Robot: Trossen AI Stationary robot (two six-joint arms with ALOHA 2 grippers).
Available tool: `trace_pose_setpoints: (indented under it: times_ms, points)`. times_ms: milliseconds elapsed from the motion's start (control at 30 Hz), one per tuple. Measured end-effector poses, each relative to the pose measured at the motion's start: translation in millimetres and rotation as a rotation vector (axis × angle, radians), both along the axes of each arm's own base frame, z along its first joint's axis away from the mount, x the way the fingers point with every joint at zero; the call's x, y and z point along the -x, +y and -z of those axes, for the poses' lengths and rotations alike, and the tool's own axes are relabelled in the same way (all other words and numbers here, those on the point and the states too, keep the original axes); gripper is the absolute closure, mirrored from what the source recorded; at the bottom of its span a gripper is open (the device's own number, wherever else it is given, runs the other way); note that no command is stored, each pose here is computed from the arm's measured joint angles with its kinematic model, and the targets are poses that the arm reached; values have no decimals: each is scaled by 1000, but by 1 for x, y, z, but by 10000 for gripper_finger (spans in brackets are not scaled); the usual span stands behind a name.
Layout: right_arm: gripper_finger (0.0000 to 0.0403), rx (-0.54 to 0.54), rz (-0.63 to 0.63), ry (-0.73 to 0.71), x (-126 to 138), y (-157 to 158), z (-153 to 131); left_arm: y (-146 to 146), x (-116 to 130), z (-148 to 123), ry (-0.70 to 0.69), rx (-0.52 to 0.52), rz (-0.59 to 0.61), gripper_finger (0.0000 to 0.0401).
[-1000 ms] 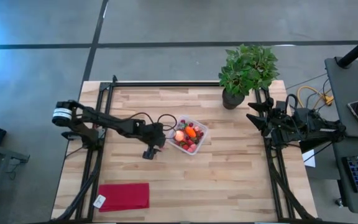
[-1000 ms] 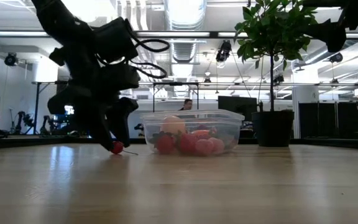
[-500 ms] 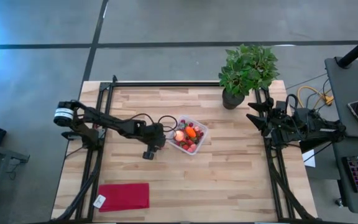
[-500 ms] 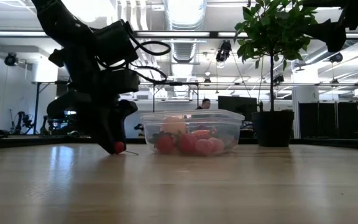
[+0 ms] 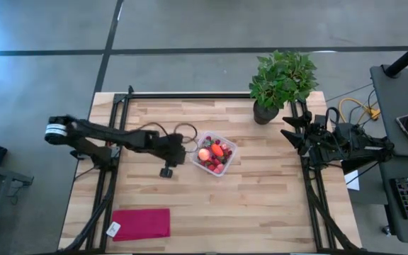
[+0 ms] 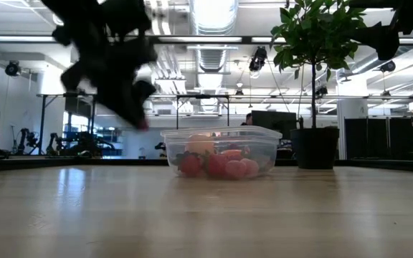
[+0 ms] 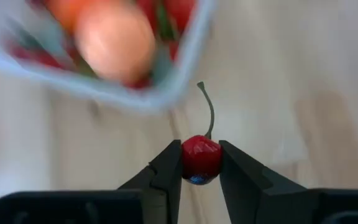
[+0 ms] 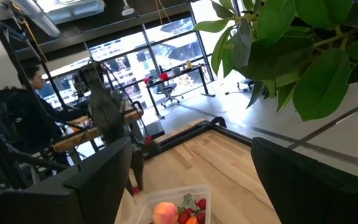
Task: Pick and placing Produce into tupperware
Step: Put the red cherry into the transparent container, then return to Home Position
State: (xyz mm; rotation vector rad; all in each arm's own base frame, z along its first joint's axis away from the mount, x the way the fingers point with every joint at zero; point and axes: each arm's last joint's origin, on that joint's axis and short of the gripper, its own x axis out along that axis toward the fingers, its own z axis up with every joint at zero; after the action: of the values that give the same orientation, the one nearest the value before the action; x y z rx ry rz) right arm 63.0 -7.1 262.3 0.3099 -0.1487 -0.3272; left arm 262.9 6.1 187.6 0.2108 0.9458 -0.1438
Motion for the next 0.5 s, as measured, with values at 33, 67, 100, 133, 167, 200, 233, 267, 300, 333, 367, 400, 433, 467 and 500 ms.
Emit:
trace_pose_setpoints:
  times_ms: [33, 67, 100, 133, 167, 200, 233, 267, 300, 333, 367, 400, 433, 467, 500]
  points:
    - [81, 0, 0, 0, 0, 0, 0, 0, 1, -12, -45, -1, 1, 329]
    - [81, 0, 0, 0, 0, 0, 0, 0, 1, -27, -111, -4, 2, 330]
    - [81, 0, 0, 0, 0, 0, 0, 0, 1, -41, -184, -9, 5, 330]
    - [81, 0, 0, -1, 0, 0, 0, 0, 0, -55, -273, -17, 11, 330]
    - [81, 0, 0, -1, 0, 0, 0, 1, -3, -67, -370, -34, 19, 330]
    - [81, 0, 0, 0, 0, 0, 0, 2, -7, -75, -450, -53, 27, 330]
    - [81, 0, 0, 0, 0, 0, 0, 4, -11, -80, -512, -66, 18, 330]
    - [81, 0, 0, 0, 0, 0, 0, 6, -17, -82, -538, -80, -8, 328]
    - [81, 0, 0, 0, 0, 0, 0, 9, -25, -82, -538, -91, -42, 325]
    - [81, 0, 0, 0, 0, 0, 0, 12, -33, -78, -503, -94, -64, 320]
    - [81, 0, 0, 0, 0, 0, 0, 13, -40, -69, -436, -96, -73, 313]
    - [81, 0, 0, 0, 0, 0, 0, 14, -47, -60, -363, -95, -73, 304]
    - [81, 0, 0, 0, 0, 0, 0, 14, -53, -52, -296, -92, -69, 294]
    - [81, 0, 0, 0, 0, 0, 0, 13, -60, -43, -234, -88, -62, 284]
    - [81, 0, 0, 0, 0, 0, 0, 12, -65, -38, -188, -85, -55, 273]
